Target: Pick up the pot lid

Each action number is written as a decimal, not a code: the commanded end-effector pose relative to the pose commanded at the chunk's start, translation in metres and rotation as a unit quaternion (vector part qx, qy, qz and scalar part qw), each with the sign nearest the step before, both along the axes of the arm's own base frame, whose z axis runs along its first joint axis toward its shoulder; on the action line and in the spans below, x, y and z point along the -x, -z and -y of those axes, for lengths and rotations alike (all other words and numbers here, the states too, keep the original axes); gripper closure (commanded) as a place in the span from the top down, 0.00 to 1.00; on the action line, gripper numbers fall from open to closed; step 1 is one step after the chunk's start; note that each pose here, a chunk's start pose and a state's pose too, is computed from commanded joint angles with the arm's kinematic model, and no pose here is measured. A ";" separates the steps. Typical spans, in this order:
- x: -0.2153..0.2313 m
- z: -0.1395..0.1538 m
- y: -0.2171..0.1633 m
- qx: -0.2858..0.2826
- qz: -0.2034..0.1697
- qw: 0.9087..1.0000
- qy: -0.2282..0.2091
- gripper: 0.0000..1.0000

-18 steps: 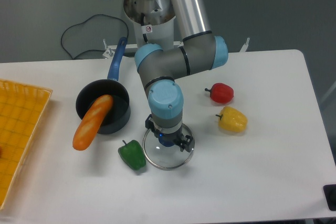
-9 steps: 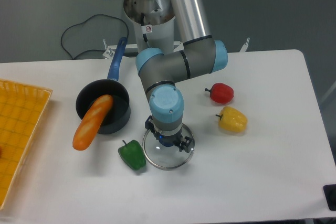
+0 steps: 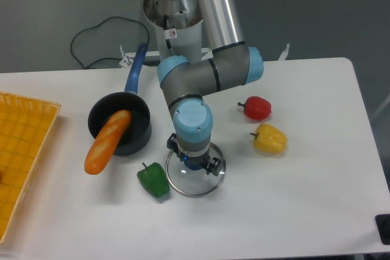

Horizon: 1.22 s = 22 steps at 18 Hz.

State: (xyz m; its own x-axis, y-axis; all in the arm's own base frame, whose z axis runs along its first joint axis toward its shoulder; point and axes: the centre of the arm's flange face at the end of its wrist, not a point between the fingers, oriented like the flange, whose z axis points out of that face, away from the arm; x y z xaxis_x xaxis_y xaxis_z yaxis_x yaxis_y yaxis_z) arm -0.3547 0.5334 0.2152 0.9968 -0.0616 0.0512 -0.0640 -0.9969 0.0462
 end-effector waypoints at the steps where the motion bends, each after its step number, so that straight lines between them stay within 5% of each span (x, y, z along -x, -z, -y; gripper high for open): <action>1: 0.000 0.000 0.000 0.001 -0.001 1.000 0.000 1.00; 10: -0.001 0.002 0.002 0.004 0.000 1.000 0.003 0.96; 14: -0.001 0.002 0.003 0.007 -0.001 1.000 0.004 0.75; 17: -0.001 0.002 0.003 0.008 0.000 1.000 0.004 0.47; 22: -0.001 0.002 0.002 0.008 0.000 1.000 0.004 0.44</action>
